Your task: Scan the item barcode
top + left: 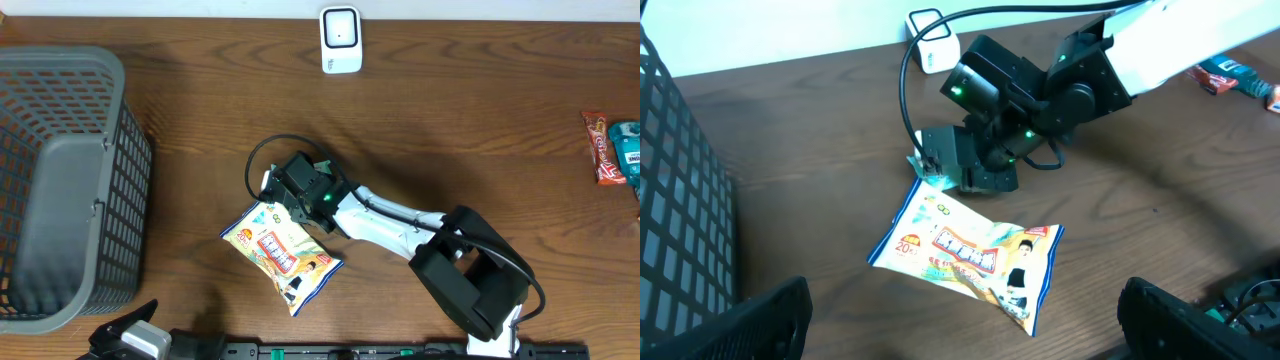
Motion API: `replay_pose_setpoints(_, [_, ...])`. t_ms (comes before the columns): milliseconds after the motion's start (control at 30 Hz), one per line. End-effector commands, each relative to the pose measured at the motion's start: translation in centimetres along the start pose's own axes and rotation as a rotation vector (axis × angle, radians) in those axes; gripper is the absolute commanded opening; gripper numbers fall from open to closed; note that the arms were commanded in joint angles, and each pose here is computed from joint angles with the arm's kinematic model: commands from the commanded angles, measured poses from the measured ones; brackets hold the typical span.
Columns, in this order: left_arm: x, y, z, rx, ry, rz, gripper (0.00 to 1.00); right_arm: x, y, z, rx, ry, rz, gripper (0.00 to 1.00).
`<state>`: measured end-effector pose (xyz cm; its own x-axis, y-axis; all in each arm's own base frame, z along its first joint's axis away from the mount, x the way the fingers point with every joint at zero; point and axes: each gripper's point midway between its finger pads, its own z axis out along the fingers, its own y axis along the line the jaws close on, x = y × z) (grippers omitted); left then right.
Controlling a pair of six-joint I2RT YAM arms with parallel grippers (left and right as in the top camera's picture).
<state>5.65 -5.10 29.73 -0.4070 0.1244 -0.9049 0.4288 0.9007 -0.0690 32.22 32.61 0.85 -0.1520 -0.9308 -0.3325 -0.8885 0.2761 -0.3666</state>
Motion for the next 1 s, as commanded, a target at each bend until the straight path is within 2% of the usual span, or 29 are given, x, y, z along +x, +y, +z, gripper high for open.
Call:
replay_pose_setpoints(0, [-0.2,-0.2,-0.1,0.011,-0.01,0.005,0.98,1.8,1.2,1.5,-0.025,0.053,-0.014,0.37])
replay_pose_setpoints(33, [-0.2,-0.2,-0.1,0.011,-0.01,0.005,0.98,1.8,1.2,1.5,-0.023,0.05,-0.014,0.31])
replay_pose_setpoints(100, [-0.2,-0.2,-0.1,0.011,-0.01,0.005,0.98,1.7,1.1,1.6,-0.021,0.046,-0.01,0.08])
replay_pose_setpoints(167, [-0.2,-0.2,-0.1,0.011,-0.01,0.005,0.98,1.7,0.9,1.7,-0.019,0.043,0.014,0.01])
replay_pose_setpoints(300, [-0.2,-0.2,-0.1,0.011,-0.01,0.005,0.98,1.3,0.3,1.2,-0.038,0.027,0.151,0.01])
replay_pose_setpoints(367, [-0.2,-0.2,-0.1,0.011,-0.01,0.005,0.98,0.7,0.2,0.3,-0.109,0.007,0.242,0.01])
replay_pose_setpoints(433, [-0.2,-0.2,-0.1,0.011,-0.01,0.005,0.98,-0.3,0.6,-1.5,-0.266,-0.03,0.327,0.01])
replay_pose_setpoints(533, [-0.2,-0.2,-0.1,0.011,-0.01,0.005,0.98,-2.2,1.2,-5.5,-0.595,-0.141,0.435,0.01])
replay_pose_setpoints(667, [-0.2,-0.2,-0.1,0.011,-0.01,0.005,0.98,-3.2,-0.6,-10.8,-0.958,-0.345,0.603,0.01])
replay_pose_setpoints(767, [-0.2,-0.2,-0.1,0.011,-0.01,0.005,0.98,-2.5,-3.0,-13.2,-1.095,-0.456,0.708,0.01])
replay_pose_setpoints(867, [-0.2,-0.2,-0.1,0.011,-0.01,0.005,0.98,-1.4,-5.0,-14.1,-1.136,-0.516,0.778,0.01])
replay_pose_setpoints(933, [-0.2,-0.2,-0.1,0.011,-0.01,0.005,0.98,0.0,-5.3,-12.7,-1.066,-0.436,0.815,0.11])
replay_pose_setpoints(967, [-0.2,-0.2,-0.1,0.011,-0.01,0.005,0.98,0.6,-5.0,-12.1,-1.034,-0.392,0.814,0.23])
